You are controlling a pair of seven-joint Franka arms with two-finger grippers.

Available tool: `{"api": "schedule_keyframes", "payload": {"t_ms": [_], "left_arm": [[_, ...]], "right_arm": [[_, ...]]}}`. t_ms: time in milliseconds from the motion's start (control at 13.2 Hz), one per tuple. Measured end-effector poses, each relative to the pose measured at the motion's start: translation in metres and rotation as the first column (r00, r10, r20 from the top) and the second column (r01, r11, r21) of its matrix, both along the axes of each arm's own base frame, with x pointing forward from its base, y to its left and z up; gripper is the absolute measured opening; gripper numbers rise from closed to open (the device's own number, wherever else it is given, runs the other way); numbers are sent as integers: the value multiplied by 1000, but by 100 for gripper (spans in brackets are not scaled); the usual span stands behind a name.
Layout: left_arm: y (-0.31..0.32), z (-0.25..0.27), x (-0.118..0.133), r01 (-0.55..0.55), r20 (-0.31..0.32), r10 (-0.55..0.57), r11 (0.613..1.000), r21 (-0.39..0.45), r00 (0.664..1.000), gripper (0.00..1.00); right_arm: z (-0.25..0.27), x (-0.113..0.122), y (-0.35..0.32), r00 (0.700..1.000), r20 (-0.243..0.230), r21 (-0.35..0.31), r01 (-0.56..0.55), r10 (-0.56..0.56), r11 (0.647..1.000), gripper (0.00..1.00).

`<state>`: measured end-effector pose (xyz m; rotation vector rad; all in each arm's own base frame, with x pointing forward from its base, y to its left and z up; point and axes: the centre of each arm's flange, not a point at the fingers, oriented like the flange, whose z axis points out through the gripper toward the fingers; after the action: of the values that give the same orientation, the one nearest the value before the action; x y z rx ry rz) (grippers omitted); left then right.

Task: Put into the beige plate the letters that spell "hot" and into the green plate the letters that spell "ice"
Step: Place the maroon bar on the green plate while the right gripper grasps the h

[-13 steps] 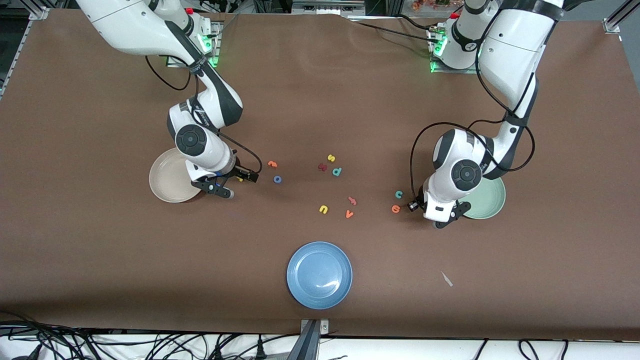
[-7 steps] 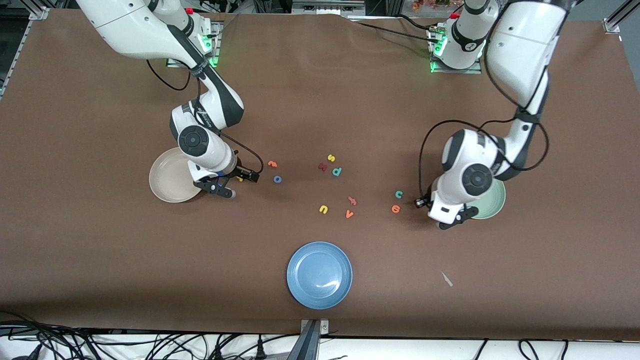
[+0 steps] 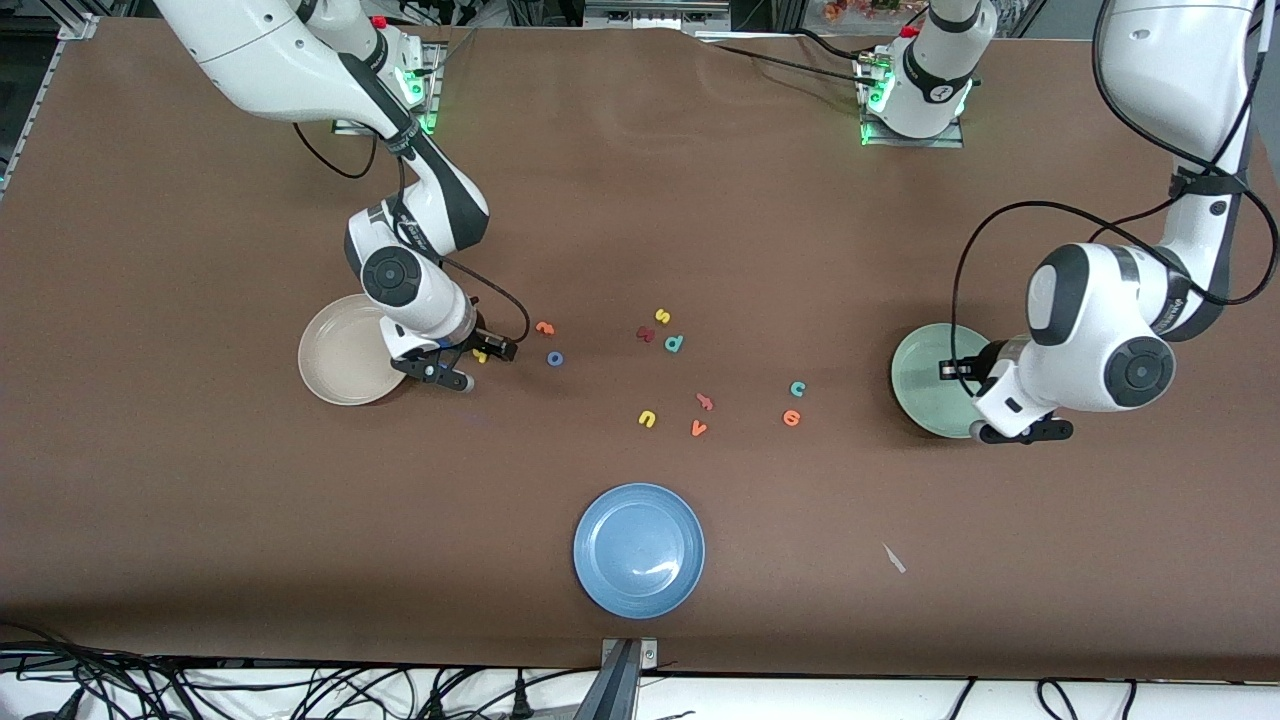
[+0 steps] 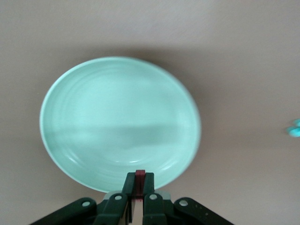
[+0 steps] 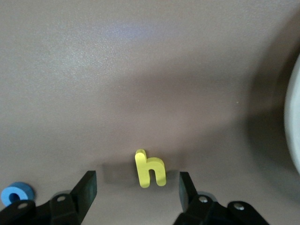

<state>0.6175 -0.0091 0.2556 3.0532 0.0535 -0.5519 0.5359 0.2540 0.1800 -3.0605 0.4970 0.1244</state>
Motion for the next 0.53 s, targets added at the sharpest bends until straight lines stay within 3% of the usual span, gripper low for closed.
{"api": "schedule_keyframes", "payload": {"t_ms": [75, 226, 453, 528], "left_arm": [[16, -15, -4, 39, -23, -39, 999, 5, 999, 7], [35, -42, -7, 74, -48, -74, 997, 11, 996, 7], [32, -56, -6, 88, -46, -88, 996, 4, 995, 36], [30, -53, -4, 91, -40, -91, 996, 4, 995, 44]], "right_arm": [[-1, -1, 0, 1000, 2, -6, -9, 9, 1000, 69], [-2, -2, 0, 1000, 3, -14, -22, 22, 1000, 65], [-5, -5, -1, 1000, 4, -17, -29, 29, 999, 64], [-5, -6, -1, 999, 7, -21, -37, 38, 999, 56]]}}
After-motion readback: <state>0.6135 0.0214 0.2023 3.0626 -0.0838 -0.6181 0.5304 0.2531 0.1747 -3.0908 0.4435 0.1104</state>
